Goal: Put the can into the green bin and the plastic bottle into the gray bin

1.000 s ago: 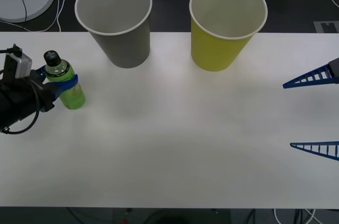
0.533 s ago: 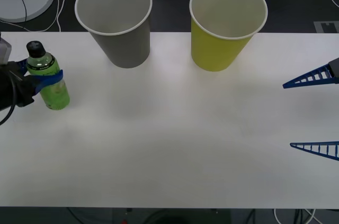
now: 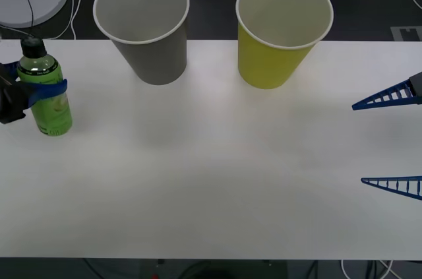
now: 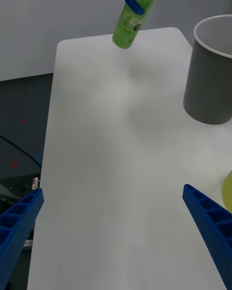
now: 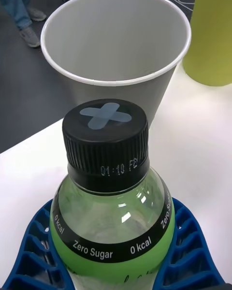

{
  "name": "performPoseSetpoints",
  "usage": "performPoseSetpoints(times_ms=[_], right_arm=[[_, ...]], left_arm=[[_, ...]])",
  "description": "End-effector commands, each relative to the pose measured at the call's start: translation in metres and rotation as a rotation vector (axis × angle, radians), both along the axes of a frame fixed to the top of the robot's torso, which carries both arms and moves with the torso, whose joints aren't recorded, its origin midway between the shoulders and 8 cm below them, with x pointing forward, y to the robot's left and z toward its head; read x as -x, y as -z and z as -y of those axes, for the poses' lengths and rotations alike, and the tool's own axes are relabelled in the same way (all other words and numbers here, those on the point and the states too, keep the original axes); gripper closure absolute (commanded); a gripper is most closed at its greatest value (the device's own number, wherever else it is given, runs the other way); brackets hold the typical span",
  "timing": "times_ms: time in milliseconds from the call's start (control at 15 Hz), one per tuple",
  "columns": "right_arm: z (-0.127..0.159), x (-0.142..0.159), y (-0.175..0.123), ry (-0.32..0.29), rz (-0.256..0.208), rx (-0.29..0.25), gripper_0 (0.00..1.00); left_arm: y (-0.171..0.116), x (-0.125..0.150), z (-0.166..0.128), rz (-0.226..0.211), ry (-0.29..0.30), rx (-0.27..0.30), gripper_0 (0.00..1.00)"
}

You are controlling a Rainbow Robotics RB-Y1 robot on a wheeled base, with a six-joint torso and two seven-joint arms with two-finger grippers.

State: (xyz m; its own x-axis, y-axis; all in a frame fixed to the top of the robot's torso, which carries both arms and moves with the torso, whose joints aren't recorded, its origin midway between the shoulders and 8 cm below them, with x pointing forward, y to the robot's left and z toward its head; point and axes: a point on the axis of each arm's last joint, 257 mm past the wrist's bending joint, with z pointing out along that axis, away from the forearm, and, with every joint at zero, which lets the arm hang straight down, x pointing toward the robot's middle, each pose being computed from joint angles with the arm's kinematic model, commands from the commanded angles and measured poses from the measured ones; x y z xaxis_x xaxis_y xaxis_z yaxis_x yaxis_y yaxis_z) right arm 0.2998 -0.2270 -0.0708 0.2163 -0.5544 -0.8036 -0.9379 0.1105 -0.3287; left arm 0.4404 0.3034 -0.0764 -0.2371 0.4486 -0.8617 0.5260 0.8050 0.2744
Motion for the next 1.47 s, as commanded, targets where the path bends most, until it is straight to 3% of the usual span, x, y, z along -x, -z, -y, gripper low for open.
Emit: performPoseSetpoints(times_ms=[67,533,1133,1467], right_arm=[[0.0,0.0,0.0,0.0,0.0,0.0,0.0],[0.0,0.0,0.0,0.0,0.0,0.0,0.0],[0.0,0.0,0.0,0.0,0.0,0.0,0.0],[0.0,0.0,0.0,0.0,0.0,0.0,0.0]], left_arm=[[-0.007,-0.001,-0.001,-0.029,0.008,-0.045,1.0],[-0.028,-0.004,0.003,-0.082,0.02,-0.125,1.0],[-0.043,-0.026,0.014,-0.14,0.061,-0.149,1.0],[-0.058,-0.032,0.018,-0.185,0.073,-0.19,1.0]])
